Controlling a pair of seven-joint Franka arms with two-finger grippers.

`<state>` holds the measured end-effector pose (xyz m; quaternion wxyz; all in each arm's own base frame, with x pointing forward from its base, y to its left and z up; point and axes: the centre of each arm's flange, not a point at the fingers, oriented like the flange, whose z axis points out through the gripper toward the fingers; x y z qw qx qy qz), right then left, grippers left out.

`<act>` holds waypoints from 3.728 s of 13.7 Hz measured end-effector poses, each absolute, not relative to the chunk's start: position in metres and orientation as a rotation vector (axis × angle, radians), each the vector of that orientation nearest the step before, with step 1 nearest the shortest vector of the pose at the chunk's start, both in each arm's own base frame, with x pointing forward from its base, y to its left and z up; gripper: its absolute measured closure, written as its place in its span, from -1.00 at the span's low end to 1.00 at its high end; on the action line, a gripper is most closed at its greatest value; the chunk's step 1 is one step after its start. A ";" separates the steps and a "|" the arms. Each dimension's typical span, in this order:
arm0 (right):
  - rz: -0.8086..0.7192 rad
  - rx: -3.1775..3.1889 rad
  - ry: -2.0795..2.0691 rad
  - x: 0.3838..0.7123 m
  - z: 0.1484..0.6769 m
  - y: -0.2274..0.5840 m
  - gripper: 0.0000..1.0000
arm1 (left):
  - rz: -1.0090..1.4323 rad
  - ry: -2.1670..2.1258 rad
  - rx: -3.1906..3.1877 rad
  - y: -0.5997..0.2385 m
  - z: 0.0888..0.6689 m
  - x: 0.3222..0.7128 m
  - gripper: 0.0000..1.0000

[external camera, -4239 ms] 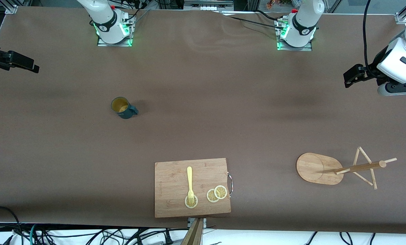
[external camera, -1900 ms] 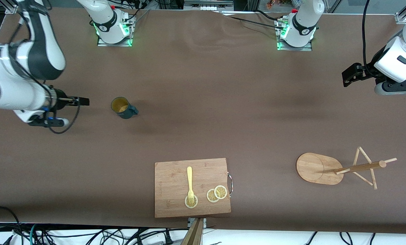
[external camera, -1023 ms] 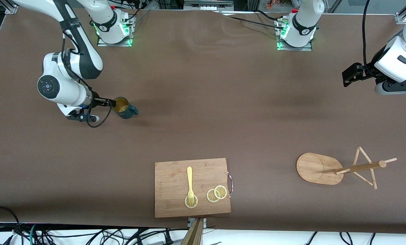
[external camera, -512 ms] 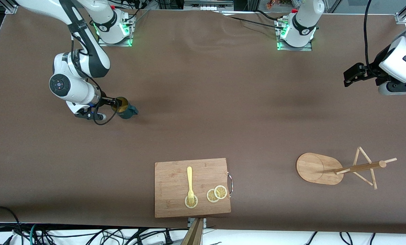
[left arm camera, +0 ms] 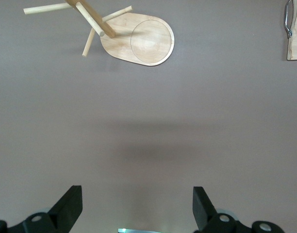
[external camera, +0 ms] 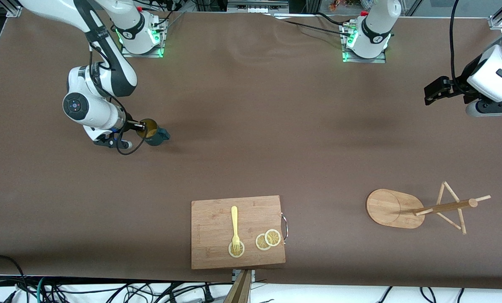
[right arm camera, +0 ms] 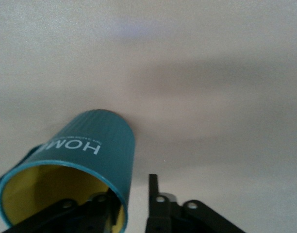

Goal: Pass cup and hang on rack
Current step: 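Carry the teal mug with the right gripper toward the table middle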

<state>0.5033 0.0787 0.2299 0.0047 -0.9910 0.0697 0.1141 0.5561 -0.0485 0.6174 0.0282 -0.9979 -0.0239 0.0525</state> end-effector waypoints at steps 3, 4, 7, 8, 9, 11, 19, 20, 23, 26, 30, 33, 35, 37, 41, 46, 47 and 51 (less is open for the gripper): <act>0.338 -3.102 0.216 0.509 0.233 0.081 0.91 | 0.172 -0.070 -3.079 -0.050 0.617 0.555 -1.00; 0.317 -3.101 0.209 0.514 0.237 0.084 0.91 | 0.173 -0.071 -3.079 -0.049 0.617 0.555 -1.00; 0.225 -3.099 0.126 0.539 0.262 0.117 0.91 | 0.173 -0.072 -3.079 -0.049 0.617 0.555 -1.00; 0.210 -3.097 0.079 0.548 0.271 0.136 0.91 | 0.173 -0.072 -3.079 -0.049 0.617 0.555 -1.00; 0.204 -3.094 0.028 0.556 0.278 0.158 0.91 | 0.173 -0.072 -3.079 -0.049 0.617 0.555 -1.00; 0.198 -3.083 0.030 0.570 0.287 0.210 0.91 | 0.173 -0.072 -3.079 -0.049 0.617 0.555 -1.00; 0.182 -2.999 0.391 0.534 0.251 0.486 0.91 | 0.174 -0.073 -3.079 -0.048 0.617 0.555 -1.00; 0.163 -2.983 0.383 0.536 0.255 0.496 0.91 | 0.174 -0.073 -3.079 -0.049 0.617 0.555 -1.00; 0.130 -2.956 0.320 0.528 0.268 0.530 0.91 | 0.174 -0.073 -3.079 -0.048 0.617 0.555 -1.00; 0.150 -2.965 0.255 0.503 0.257 0.559 0.91 | 0.174 -0.073 -3.079 -0.048 0.617 0.555 -1.00; 0.190 -2.984 0.163 0.460 0.246 0.593 0.91 | 0.174 -0.073 -3.079 -0.048 0.617 0.555 -1.00; 0.210 -3.000 0.136 0.445 0.244 0.602 0.91 | 0.174 -0.073 -3.079 -0.048 0.617 0.555 -1.00; 0.216 -3.008 0.140 0.446 0.242 0.600 0.77 | 0.174 -0.073 -3.079 -0.048 0.617 0.555 -1.00; 0.216 -3.011 0.143 0.448 0.243 0.599 0.38 | 0.174 -0.073 -3.079 -0.048 0.617 0.555 -1.00; 0.243 -3.035 0.152 0.457 0.258 0.596 -0.44 | 0.174 -0.073 -3.079 -0.048 0.616 0.555 -1.00; 0.312 -3.108 0.099 0.489 0.333 0.571 -1.00 | 0.171 -0.079 -3.078 -0.046 0.616 0.556 -1.00; 0.313 -3.119 0.052 0.499 0.348 0.557 -1.00 | 0.170 -0.079 -3.076 -0.046 0.616 0.556 -1.00; 0.300 -3.192 -0.063 0.567 0.412 0.452 -1.00 | 0.168 -0.078 -3.069 -0.046 0.616 0.556 -1.00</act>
